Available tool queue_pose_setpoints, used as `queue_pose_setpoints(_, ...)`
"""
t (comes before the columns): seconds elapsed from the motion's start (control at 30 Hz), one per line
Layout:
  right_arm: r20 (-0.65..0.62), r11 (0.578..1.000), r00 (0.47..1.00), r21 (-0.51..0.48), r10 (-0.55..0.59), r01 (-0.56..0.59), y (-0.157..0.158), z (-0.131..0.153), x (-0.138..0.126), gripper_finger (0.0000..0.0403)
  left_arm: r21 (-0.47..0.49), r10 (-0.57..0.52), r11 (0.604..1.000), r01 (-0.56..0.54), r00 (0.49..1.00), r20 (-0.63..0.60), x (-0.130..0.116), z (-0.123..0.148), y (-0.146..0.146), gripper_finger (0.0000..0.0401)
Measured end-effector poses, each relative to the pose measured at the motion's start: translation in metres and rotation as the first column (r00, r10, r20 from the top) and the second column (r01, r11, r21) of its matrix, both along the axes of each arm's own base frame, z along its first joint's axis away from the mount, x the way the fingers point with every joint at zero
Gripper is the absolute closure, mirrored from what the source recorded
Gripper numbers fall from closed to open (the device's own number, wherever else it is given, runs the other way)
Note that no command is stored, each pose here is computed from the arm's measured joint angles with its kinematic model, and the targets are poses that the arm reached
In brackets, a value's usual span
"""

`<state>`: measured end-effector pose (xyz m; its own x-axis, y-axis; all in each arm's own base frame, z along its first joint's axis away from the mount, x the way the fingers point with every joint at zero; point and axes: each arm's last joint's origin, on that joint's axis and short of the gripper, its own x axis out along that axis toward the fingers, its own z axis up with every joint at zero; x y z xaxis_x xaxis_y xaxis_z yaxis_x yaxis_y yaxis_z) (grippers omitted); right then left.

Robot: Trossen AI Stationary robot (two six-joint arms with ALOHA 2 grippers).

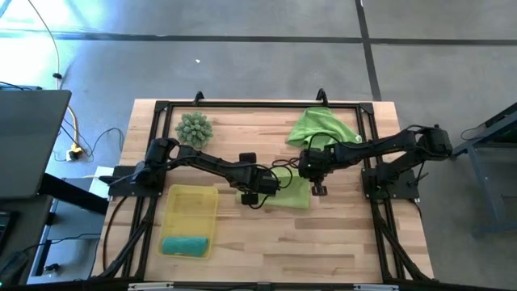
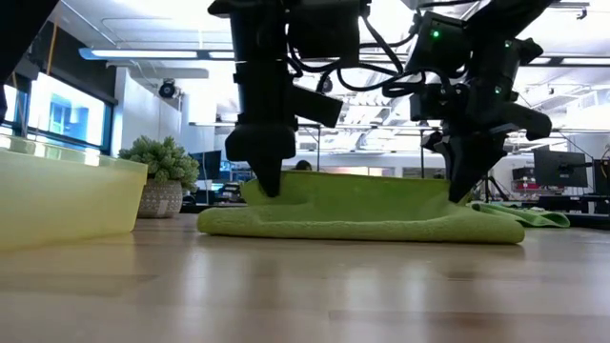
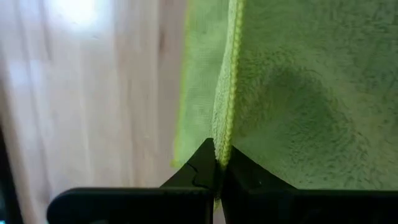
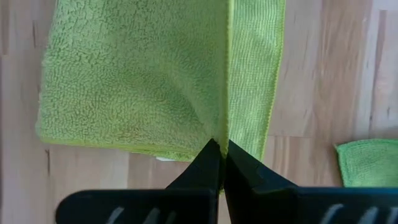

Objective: Roll microfiber towels into tight, uniform cylinder then place into a basket
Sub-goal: Fold the light green towel

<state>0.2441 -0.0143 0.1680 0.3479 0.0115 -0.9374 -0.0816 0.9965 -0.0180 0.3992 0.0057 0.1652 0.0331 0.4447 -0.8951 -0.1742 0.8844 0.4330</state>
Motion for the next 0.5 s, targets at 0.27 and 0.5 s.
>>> queue_pose_setpoints(0.27, 0.006, 1.000, 1.000, -0.009, 0.013, -0.013, -0.0026, 0.0001, 0.0004, 0.0380, 0.024, -0.021, 0.999, 0.021, 1.000, -0.012, 0.0000, 0.0003, 0.0012, 0.0401)
queue_pose_setpoints(0.5, 0.001, 0.998, 1.000, -0.061, -0.015, 0.015, -0.0041, 0.0001, 0.0002, 0.0314, 0.045, -0.033, 0.998, 0.035, 0.999, -0.025, 0.0001, 0.0006, 0.0086, 0.0401)
